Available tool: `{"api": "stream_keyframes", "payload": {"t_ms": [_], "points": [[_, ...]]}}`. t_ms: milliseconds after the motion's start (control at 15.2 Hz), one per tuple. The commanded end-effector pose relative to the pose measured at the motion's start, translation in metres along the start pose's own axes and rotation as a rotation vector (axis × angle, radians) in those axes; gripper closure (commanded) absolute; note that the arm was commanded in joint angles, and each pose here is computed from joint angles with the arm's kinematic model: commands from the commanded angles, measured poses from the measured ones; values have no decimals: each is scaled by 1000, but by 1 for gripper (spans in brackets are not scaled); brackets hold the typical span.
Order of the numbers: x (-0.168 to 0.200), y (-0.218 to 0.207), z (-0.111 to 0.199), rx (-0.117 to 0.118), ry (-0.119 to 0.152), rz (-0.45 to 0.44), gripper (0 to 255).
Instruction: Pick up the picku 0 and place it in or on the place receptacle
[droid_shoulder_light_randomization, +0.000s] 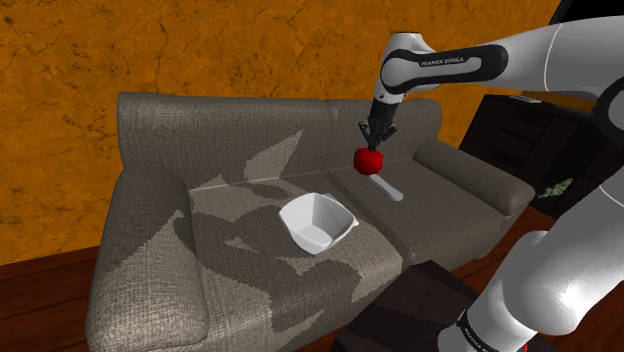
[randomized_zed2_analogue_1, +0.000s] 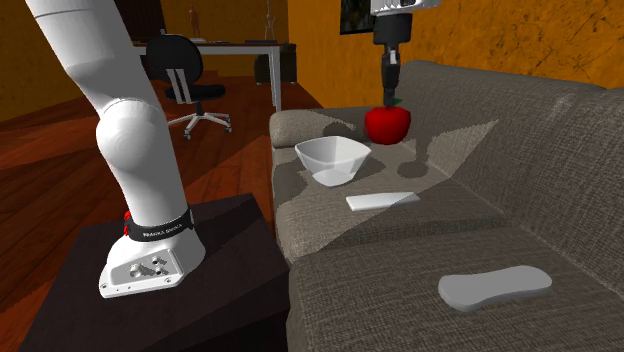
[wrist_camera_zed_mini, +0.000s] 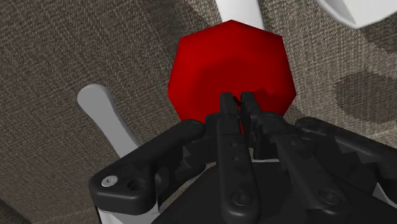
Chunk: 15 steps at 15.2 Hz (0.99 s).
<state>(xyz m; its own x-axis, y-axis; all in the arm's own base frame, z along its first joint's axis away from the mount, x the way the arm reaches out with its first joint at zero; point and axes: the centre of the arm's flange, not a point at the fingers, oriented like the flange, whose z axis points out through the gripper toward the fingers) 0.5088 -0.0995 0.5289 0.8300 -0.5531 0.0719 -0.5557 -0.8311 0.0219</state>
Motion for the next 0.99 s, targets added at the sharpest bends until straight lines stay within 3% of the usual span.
{"api": "stream_keyframes", "payload": {"t_ms": [0, 924], "points": [[-16, -18, -6, 0, 0, 2, 255], [-123, -164, -46, 0, 0, 2, 255]]}}
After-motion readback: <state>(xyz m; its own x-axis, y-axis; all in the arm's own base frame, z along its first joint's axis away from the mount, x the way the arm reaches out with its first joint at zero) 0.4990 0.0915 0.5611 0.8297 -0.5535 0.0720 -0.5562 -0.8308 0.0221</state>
